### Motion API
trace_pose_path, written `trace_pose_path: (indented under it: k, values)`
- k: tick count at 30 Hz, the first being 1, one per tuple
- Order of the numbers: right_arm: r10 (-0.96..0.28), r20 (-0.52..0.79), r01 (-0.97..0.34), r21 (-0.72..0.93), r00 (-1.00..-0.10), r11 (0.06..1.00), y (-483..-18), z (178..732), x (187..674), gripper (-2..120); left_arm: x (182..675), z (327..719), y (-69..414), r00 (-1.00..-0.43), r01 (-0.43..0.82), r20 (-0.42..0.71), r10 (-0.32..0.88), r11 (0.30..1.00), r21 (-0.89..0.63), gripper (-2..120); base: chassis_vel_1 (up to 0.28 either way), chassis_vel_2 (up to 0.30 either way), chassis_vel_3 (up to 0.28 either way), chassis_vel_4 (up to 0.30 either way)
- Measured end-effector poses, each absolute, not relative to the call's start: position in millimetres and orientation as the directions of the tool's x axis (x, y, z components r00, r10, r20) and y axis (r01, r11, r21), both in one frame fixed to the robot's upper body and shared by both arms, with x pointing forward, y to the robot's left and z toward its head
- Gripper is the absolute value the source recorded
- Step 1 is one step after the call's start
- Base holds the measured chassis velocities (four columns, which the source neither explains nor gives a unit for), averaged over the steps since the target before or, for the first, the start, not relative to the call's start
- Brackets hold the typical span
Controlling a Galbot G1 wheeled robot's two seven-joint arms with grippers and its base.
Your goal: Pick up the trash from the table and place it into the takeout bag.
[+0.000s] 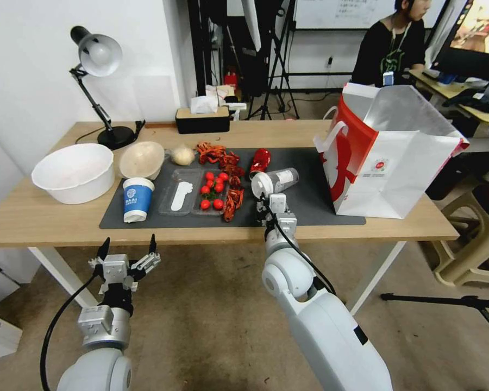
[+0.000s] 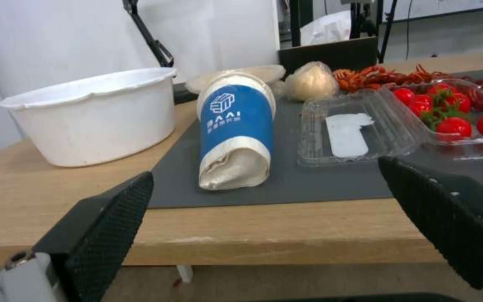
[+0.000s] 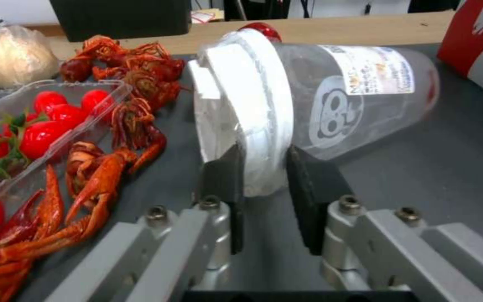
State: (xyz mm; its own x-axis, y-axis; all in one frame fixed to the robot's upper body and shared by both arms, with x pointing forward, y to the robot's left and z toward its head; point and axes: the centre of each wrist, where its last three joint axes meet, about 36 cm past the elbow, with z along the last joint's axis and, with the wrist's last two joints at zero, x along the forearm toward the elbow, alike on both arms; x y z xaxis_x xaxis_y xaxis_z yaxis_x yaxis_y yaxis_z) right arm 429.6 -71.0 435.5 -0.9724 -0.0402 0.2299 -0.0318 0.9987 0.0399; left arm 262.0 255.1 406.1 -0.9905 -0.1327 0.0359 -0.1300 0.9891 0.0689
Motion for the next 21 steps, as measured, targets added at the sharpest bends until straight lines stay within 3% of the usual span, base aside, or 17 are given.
trace_pose_path:
  k: [12, 21]
  values:
    - [-0.055, 0.209, -0.046, 0.052, -0.976, 0.998, -78, 441, 421, 10, 262, 404, 254, -0.99, -0.13, 0.037, -0.132, 0.989, 0.071, 100, 0.0, 0.0, 0.0, 0.0]
    - [-0.108, 0.105, -0.099, 0.086, -0.989, 0.991, -99, 473, 394, 10, 263, 404, 254, -0.991, -0.129, 0.037, -0.132, 0.989, 0.073, 100, 0.0, 0.0, 0.0, 0.0]
